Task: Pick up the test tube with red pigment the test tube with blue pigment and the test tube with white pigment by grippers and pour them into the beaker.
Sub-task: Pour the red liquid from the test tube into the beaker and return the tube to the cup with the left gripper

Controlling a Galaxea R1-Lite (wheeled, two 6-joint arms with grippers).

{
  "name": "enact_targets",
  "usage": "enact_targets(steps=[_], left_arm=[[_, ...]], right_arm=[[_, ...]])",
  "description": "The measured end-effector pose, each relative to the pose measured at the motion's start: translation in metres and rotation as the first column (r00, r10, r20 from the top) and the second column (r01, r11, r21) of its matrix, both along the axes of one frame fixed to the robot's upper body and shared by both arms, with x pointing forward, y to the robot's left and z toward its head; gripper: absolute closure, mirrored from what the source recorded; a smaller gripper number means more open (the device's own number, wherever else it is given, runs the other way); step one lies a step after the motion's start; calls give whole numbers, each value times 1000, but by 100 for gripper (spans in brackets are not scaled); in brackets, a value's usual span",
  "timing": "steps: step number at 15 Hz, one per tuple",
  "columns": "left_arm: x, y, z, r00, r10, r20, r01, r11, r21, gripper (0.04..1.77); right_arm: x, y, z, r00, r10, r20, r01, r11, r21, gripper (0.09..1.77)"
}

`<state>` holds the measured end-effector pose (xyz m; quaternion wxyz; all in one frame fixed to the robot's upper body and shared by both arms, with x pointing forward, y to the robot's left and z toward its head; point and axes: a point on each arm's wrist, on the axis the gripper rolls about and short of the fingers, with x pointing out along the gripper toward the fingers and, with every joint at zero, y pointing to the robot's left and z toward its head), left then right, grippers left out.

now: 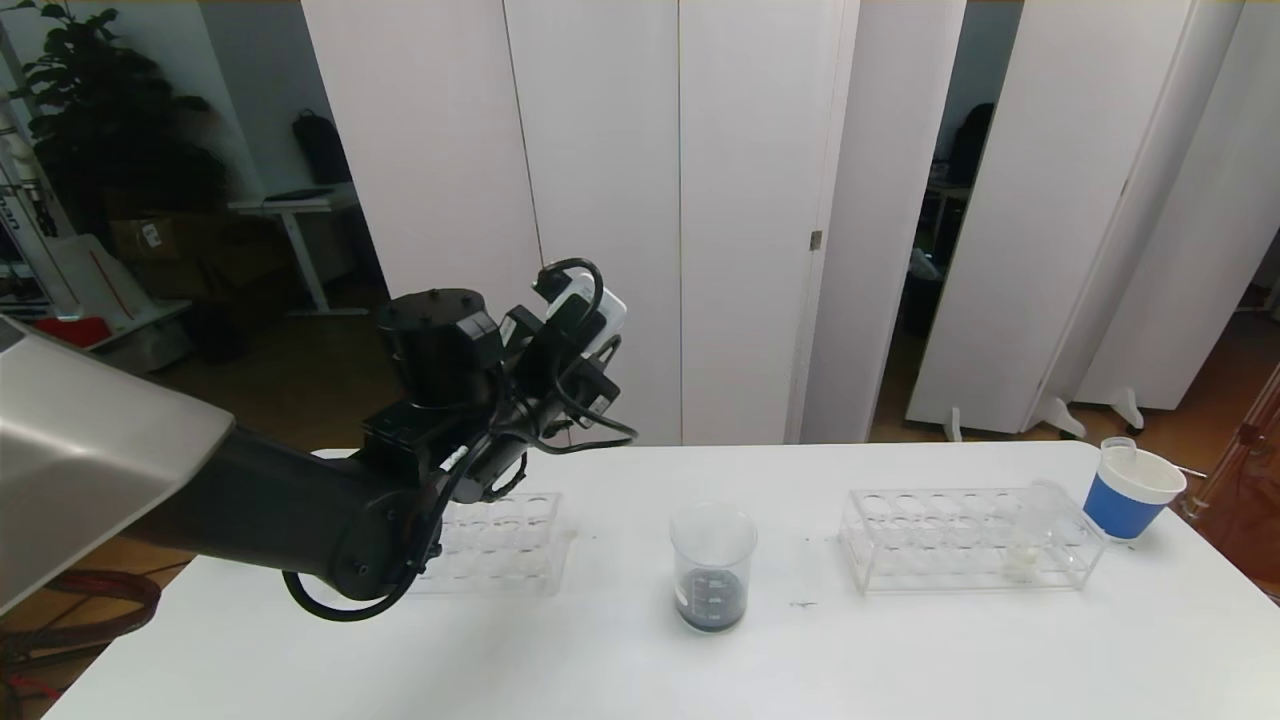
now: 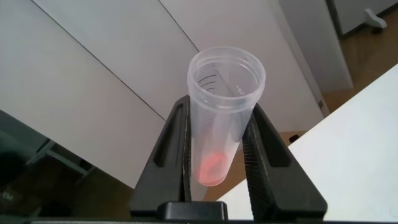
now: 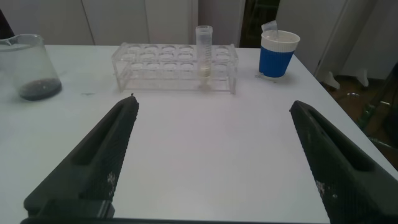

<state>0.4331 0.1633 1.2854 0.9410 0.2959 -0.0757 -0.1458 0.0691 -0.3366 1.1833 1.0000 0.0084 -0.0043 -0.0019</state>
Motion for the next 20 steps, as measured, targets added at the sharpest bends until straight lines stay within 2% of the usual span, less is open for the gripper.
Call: enact_targets(steps=[2,5,8,11,12,17,20], left_arm=[[-3,3,3,996,47,-75,-54,995,-85,124],[-5,11,5,980,108,-167,-138,975,-176,124],[-10,16,6,953,139,-270,-209,945,-251,124],[-18,21,8,909,137,-393,-279,901,-332,124],[-21,24,11,899,134,-416,-296,888,-353,124],[-34,32,22,875,112,-471,-326,855,-403,124],[-43,33,24,852,86,-517,-357,818,-452,124]], right_arm=[[0,0,0,1000,0,0,0,1000,0,11],[0,0,0,1000,0,0,0,1000,0,11],[0,0,0,1000,0,0,0,1000,0,11],[0,0,0,1000,0,0,0,1000,0,11],[0,0,0,1000,0,0,0,1000,0,11],[0,0,0,1000,0,0,0,1000,0,11],[0,0,0,1000,0,0,0,1000,0,11]])
